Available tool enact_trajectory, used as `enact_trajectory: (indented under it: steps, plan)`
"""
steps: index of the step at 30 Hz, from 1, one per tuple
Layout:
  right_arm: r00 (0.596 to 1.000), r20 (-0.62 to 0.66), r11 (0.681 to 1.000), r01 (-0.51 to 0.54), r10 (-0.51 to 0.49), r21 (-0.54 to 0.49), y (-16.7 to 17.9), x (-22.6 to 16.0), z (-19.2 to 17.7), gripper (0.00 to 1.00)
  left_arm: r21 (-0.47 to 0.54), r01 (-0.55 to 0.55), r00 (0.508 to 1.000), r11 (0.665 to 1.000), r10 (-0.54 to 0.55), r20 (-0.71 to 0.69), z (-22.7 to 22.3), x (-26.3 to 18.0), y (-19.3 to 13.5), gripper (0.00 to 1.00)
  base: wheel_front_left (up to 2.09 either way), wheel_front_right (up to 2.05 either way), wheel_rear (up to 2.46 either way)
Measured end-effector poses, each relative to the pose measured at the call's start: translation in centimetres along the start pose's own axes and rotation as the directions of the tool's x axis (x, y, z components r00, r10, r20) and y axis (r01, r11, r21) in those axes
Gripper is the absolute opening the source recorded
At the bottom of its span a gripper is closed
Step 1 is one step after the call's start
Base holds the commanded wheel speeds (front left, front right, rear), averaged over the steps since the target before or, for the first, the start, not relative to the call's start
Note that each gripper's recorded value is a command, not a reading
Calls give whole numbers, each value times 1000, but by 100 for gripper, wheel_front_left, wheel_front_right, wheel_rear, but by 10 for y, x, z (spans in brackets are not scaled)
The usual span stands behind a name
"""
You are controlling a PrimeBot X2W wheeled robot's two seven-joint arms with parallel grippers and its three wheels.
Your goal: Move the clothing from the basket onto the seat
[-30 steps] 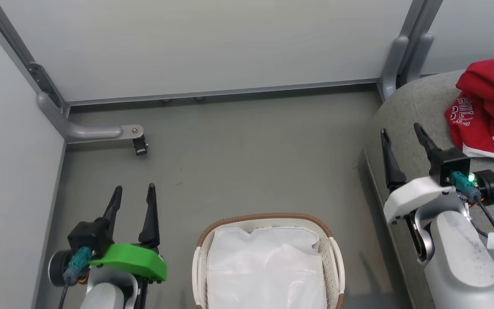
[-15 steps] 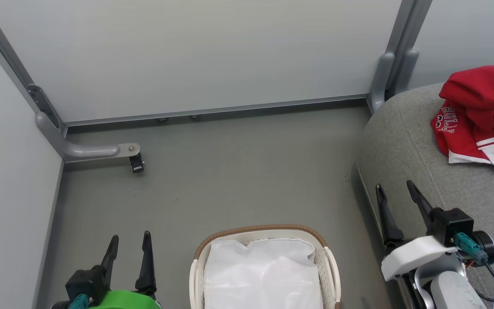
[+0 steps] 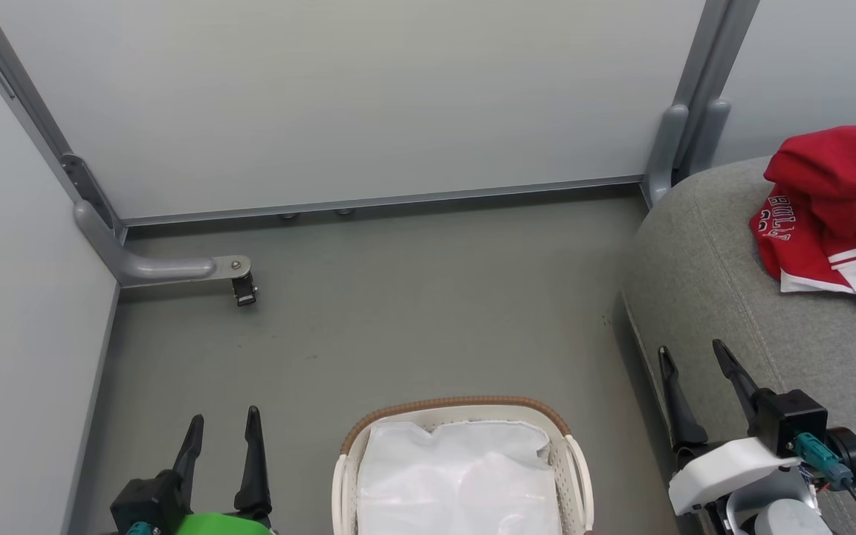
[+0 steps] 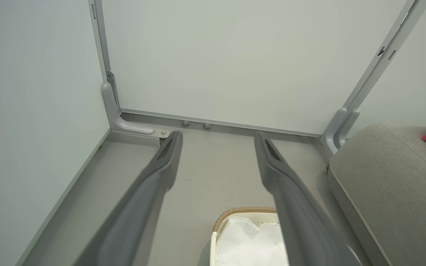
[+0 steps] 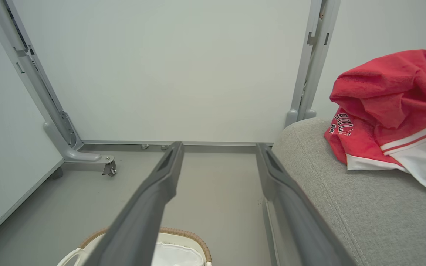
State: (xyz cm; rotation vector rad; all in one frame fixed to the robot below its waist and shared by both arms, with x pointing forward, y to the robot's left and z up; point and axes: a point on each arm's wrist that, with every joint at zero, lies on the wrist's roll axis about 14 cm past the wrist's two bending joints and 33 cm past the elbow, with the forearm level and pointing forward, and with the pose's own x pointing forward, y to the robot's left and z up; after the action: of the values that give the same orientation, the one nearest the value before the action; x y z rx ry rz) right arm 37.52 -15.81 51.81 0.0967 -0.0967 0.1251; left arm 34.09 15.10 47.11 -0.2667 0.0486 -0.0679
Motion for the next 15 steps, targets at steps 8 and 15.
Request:
enact_trajectory:
  steps: [8, 15]
  plan:
    - [1000, 0, 1000, 10, -10, -4, -4, -1, 0, 100, -7, 1, 1000, 1000, -1, 0, 0, 1, 0, 100, 0, 0, 0]
    - [998, -57, 1000, 17, -17, 10, -3, -8, -18, 0, -13, -11, 999, 1000, 10, -31, -10, -2, 3, 0, 0, 0, 0]
